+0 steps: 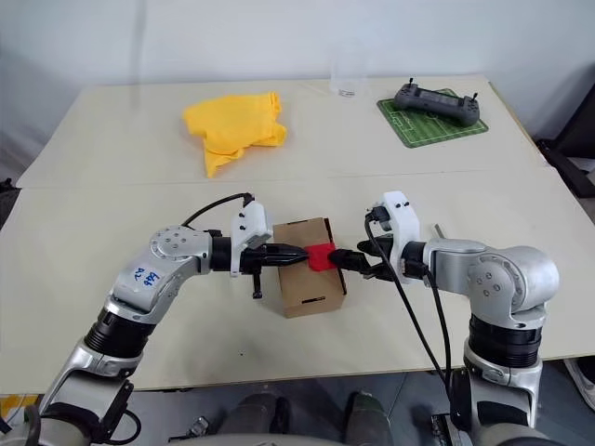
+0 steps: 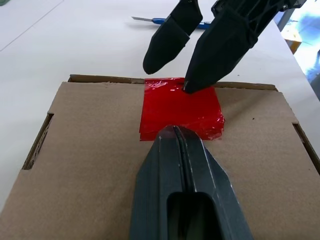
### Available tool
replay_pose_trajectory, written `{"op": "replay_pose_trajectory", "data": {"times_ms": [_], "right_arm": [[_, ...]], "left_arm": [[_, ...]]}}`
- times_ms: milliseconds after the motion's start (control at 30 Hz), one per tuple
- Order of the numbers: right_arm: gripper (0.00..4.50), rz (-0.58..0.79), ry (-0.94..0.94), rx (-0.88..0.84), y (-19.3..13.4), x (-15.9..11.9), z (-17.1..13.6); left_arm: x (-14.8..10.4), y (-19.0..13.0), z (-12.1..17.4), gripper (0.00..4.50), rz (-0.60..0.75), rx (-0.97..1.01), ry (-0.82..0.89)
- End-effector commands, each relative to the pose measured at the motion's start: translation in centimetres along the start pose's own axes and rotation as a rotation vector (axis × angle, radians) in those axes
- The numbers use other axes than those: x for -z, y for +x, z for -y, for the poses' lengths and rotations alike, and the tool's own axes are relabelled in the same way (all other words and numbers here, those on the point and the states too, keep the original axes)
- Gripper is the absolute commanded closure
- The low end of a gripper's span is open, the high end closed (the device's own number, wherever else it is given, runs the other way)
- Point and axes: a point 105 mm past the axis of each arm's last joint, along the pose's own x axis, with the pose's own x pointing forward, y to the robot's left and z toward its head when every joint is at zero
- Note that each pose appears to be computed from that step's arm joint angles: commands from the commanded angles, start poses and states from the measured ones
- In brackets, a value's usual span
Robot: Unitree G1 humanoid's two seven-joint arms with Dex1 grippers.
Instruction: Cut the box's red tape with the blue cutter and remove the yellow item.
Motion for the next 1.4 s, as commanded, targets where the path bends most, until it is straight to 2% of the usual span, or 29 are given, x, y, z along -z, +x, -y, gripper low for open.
{"op": "replay_pose_trajectory", "data": {"times_ms": [33,433,667,867,967,1067,1200,1400], "right_arm": [[0.03,-0.013,0.024,0.033,0.1,0.7,1.1],[0.03,-0.004,0.095,0.083,-0.5,1.6,3.7],[0.03,0.03,0.207,0.073,-0.7,1.8,4.5],[0.03,0.016,0.222,0.087,-0.6,2.5,4.6],[0.03,-0.008,0.157,0.122,-0.3,2.6,4.6],[0.03,0.019,0.134,0.095,0.2,1.6,3.5],[0.03,-0.008,-0.028,0.144,0.7,0.7,2.9],[0.03,-0.023,-0.232,0.27,0.5,0.3,4.2]], "left_arm": [[1.2,0.1,0.4,4.5,-0.038,0.003,-0.018],[1.9,0.0,1.2,4.5,-0.072,0.041,-0.024],[2.1,0.1,1.3,4.5,-0.079,0.047,-0.03],[2.2,0.1,1.5,4.5,-0.084,0.054,-0.035],[2.2,0.2,1.5,4.5,-0.083,0.055,-0.035],[2.1,0.3,1.4,4.5,-0.081,0.053,-0.034],[2.1,0.4,1.4,4.5,-0.079,0.05,-0.03],[2.2,0.7,1.4,4.5,-0.077,0.053,-0.031]]}}
